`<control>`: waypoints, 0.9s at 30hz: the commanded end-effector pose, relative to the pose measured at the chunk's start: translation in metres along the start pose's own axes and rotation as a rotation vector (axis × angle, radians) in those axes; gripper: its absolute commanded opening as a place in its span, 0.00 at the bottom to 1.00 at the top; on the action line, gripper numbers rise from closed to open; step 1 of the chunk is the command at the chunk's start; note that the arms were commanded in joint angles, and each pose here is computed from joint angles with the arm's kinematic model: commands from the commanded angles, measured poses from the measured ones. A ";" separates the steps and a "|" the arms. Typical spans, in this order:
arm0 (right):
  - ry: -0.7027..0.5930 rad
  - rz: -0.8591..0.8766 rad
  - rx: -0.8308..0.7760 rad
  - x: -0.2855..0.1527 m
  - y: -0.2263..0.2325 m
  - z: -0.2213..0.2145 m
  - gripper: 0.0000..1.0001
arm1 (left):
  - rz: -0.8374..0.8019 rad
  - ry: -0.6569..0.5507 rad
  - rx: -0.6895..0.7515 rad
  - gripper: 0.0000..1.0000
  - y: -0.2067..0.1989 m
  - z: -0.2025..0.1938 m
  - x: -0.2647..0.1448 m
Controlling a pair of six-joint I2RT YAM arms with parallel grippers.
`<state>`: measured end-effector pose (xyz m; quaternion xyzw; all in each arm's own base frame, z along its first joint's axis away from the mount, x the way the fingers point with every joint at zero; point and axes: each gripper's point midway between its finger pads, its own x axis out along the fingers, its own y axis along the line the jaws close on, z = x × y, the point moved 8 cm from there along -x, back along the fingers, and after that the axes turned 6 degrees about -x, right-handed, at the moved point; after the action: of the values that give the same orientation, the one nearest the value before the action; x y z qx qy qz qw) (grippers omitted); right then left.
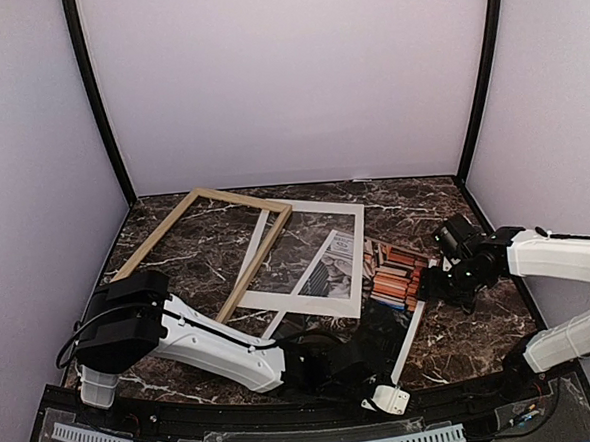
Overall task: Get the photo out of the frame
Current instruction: Pick up the photo from the backboard.
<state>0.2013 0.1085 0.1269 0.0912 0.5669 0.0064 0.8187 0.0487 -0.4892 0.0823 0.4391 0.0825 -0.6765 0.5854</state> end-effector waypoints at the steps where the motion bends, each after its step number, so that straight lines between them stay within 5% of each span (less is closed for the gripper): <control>1: -0.013 0.013 0.018 0.002 -0.001 0.000 0.85 | 0.008 0.018 -0.013 0.27 0.011 0.002 -0.004; 27: 0.003 0.034 0.016 0.006 -0.001 -0.004 0.83 | -0.083 -0.031 -0.214 0.07 0.035 -0.006 -0.011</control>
<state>0.1995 0.1102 0.1218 0.0984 0.5695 0.0169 0.8159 0.0774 -0.4847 0.0848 0.3840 0.1534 -0.6902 0.5939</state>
